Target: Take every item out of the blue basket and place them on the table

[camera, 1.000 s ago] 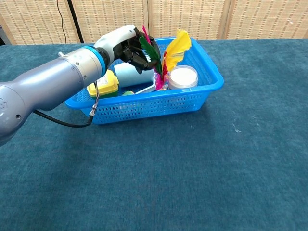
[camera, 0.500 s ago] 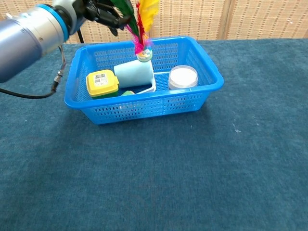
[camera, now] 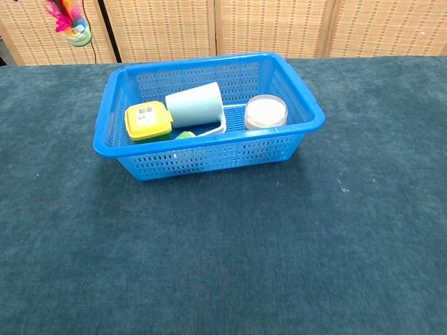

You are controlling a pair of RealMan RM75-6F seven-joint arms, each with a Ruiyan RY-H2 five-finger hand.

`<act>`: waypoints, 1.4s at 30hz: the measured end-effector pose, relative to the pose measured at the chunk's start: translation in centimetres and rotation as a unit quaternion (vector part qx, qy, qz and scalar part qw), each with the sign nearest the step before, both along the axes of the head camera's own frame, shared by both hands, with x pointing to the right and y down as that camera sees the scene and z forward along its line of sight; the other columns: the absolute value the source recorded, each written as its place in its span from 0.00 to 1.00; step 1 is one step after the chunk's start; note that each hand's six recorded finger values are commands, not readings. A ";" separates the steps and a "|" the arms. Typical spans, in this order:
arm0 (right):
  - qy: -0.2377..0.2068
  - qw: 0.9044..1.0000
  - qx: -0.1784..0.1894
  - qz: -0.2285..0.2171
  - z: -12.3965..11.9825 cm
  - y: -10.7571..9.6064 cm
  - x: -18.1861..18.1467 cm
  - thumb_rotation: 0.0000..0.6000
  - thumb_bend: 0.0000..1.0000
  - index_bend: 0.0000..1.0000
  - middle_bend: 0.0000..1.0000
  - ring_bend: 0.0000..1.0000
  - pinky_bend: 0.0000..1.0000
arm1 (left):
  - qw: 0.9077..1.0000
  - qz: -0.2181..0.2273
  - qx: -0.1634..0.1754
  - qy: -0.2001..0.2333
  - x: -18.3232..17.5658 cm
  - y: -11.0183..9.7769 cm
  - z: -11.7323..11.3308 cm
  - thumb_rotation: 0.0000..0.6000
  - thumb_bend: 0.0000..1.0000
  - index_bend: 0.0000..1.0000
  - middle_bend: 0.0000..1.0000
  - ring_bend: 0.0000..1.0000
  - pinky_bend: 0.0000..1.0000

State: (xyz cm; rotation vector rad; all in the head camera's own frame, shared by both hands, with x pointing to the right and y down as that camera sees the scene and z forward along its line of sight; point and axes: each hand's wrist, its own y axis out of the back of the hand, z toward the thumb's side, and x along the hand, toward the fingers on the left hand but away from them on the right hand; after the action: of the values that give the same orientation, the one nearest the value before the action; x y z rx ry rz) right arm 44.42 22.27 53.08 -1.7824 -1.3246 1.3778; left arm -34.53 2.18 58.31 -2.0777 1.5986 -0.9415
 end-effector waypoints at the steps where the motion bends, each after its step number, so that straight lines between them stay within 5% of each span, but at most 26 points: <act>1: 0.001 1.000 -0.001 -0.002 0.1 0.0 -0.1 1.00 0.00 0.00 0.00 0.00 0.00 | 1.000 -0.006 -0.004 -0.004 -0.8 0.0 0.4 1.00 0.49 0.64 0.47 0.48 0.50; 2: 0.003 1.000 -0.002 -0.003 0.1 0.1 -0.1 1.00 0.00 0.00 0.00 0.00 0.00 | 1.000 -0.013 -0.009 -0.007 -1.7 0.0 0.8 1.00 0.46 0.59 0.42 0.43 0.47; 4: 0.006 1.000 -0.007 -0.006 0.4 0.2 -0.2 1.00 0.00 0.00 0.00 0.00 0.00 | 0.999 -0.031 -0.021 -0.012 -3.7 0.1 2.0 1.00 0.32 0.26 0.14 0.14 0.20; 6: 0.008 1.000 -0.012 -0.008 0.7 0.2 -0.3 1.00 0.00 0.00 0.00 0.00 0.00 | 0.998 -0.047 -0.033 -0.017 -5.4 0.2 3.3 1.00 0.21 0.03 0.00 0.00 0.01; 7: 0.011 1.000 -0.015 -0.009 0.8 0.2 -0.3 1.00 0.00 0.00 0.00 0.00 0.00 | 0.998 -0.051 -0.039 -0.017 -6.1 0.3 3.9 1.00 0.18 0.00 0.00 0.00 0.00; 13: 0.022 0.999 -0.022 -0.013 1.5 -0.1 -0.3 1.00 0.00 0.00 0.00 0.00 0.00 | 0.997 -0.024 -0.078 -0.014 -7.2 1.3 6.6 1.00 0.11 0.00 0.00 0.00 0.00; 22: 0.010 0.998 -0.017 -0.056 0.4 -2.5 -2.0 1.00 0.00 0.00 0.00 0.00 0.00 | 0.999 0.009 -0.020 -0.034 -8.2 2.9 3.3 1.00 0.11 0.00 0.00 0.00 0.00; 32: -0.018 0.988 -0.009 -0.152 -0.6 -9.1 -7.8 1.00 0.00 0.00 0.00 0.00 0.00 | 0.984 0.014 -0.007 -0.180 -11.2 7.8 -1.1 1.00 0.11 0.00 0.00 0.00 0.00; 36: -0.004 0.982 0.007 -0.188 -0.7 -10.9 -9.9 1.00 0.00 0.00 0.00 0.00 0.00 | 0.972 -0.002 -0.028 -0.233 -12.8 10.6 -3.3 1.00 0.11 0.00 0.00 0.00 0.00; 42: -0.006 0.968 0.014 -0.251 0.8 -13.8 -15.8 1.00 0.00 0.00 0.00 0.00 0.00 | 0.960 -0.018 -0.040 -0.276 -14.0 12.6 -5.6 1.00 0.11 0.00 0.00 0.00 0.00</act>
State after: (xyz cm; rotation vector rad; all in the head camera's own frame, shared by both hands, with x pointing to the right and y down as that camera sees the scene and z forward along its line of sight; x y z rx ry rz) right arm 28.64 8.47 53.85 -1.9322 -0.8075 1.0593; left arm -48.55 14.80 52.66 -1.6263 1.3162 -1.4614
